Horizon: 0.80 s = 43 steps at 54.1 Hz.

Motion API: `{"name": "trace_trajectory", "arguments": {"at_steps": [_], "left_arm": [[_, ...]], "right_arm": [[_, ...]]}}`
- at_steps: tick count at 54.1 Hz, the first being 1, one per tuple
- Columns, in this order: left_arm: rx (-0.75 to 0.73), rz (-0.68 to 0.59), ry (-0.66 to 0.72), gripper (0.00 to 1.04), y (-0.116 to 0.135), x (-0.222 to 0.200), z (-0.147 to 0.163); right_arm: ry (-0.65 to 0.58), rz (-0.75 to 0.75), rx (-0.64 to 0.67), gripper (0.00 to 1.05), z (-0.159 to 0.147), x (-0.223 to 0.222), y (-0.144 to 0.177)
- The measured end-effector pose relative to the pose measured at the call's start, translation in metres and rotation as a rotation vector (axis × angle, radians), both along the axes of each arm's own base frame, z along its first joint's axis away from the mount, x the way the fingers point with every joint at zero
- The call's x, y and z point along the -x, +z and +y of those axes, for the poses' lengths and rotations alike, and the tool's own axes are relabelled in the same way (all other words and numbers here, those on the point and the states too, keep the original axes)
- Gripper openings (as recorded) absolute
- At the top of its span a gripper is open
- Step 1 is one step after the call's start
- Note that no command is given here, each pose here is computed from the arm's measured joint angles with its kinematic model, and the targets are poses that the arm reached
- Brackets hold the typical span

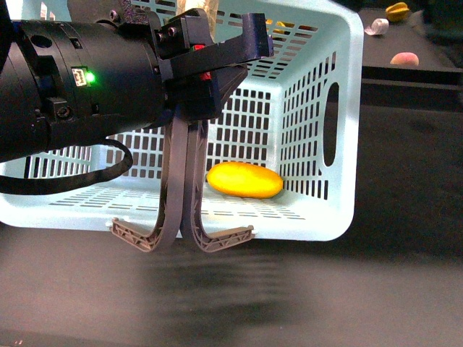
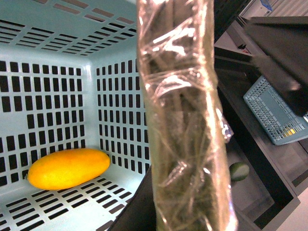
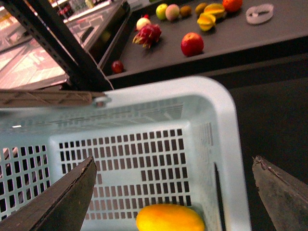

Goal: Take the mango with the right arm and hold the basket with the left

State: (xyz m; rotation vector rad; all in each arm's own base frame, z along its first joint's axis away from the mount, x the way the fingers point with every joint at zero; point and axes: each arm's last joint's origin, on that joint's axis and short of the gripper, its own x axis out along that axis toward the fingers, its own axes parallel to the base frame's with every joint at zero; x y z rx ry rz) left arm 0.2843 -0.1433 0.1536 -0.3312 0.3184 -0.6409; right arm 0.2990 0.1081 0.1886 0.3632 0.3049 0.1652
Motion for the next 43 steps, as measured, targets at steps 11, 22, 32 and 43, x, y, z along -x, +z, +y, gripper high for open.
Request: {"name": "trace_trajectory", "arguments": {"at_steps": [11, 22, 32, 43], "left_arm": [[0.0, 0.0, -0.001, 0.08, 0.0, 0.0, 0.0], [0.001, 0.0, -0.004, 0.08, 0.0, 0.0, 0.0], [0.0, 0.0, -0.001, 0.08, 0.0, 0.0, 0.0], [0.001, 0.0, -0.002, 0.08, 0.0, 0.0, 0.0]], "right_arm": [[-0.125, -0.041, 0.045, 0.97, -0.026, 0.062, 0.02], [-0.225, -0.026, 0.097, 0.97, -0.052, 0.134, 0.004], [-0.25, -0.074, 0.136, 0.97, -0.059, 0.171, -0.001], [-0.232, -0.109, 0.137, 0.93, -0.059, 0.171, -0.002]]}}
